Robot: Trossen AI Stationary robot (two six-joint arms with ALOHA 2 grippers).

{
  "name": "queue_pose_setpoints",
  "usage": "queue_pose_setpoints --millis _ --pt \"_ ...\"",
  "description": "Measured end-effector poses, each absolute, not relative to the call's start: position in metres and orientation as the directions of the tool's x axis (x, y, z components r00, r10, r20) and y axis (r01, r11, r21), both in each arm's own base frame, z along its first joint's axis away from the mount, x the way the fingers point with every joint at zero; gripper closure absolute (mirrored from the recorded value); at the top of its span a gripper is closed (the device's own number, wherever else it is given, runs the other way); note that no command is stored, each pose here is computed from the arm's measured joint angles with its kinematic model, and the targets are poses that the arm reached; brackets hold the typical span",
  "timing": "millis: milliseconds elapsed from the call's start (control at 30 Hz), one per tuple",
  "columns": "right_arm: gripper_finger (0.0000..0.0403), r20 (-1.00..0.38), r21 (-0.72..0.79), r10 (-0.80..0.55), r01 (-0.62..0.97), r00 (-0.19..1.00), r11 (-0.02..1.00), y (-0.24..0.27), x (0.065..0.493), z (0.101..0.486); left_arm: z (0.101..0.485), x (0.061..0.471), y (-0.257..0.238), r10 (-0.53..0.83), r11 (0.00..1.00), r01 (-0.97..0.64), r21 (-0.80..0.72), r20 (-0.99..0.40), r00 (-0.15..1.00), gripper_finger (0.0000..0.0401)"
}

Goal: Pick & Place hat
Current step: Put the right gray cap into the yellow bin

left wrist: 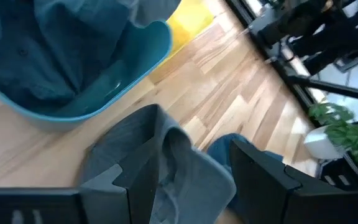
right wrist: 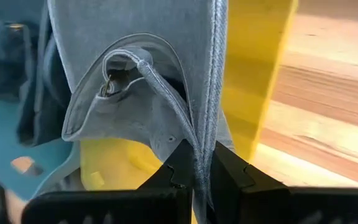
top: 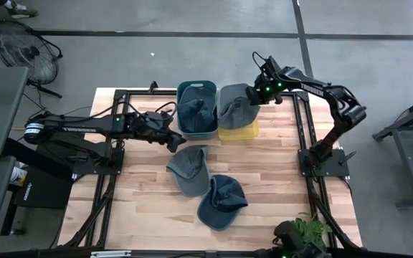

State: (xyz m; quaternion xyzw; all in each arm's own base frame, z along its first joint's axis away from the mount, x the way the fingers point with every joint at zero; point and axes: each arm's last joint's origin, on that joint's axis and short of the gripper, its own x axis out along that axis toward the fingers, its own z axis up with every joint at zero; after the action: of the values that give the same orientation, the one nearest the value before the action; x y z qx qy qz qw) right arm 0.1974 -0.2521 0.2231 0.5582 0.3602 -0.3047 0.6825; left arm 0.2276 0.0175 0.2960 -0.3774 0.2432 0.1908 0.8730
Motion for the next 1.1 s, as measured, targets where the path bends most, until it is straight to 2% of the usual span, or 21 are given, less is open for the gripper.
queue_pose_setpoints --millis 300,633,800,1100 --pt "0.0378 -0.851 0.513 -0.011 0.836 0.525 0.198 -0.242 0.208 0.222 0.283 0.24 0.017 0.106 0.628 -0.534 -0.566 -0.618 0.779 0.021" --pt "0.0367 -0.863 0.488 -0.034 0.848 0.505 0.205 -0.239 0.213 0.222 0.286 0.247 0.017 0.097 0.64 -0.486 -0.595 -0.564 0.82 0.021" --pt "0.0313 -0.88 0.458 -0.035 0.865 0.474 0.204 -0.238 0.211 0.221 0.286 0.247 0.017 0.081 0.641 -0.478 -0.601 -0.566 0.821 0.021" --pt "0.02 -0.864 0.484 -0.008 0.835 0.503 0.261 -0.238 0.212 0.222 0.286 0.247 0.016 0.07 0.642 -0.472 -0.604 -0.567 0.821 0.021"
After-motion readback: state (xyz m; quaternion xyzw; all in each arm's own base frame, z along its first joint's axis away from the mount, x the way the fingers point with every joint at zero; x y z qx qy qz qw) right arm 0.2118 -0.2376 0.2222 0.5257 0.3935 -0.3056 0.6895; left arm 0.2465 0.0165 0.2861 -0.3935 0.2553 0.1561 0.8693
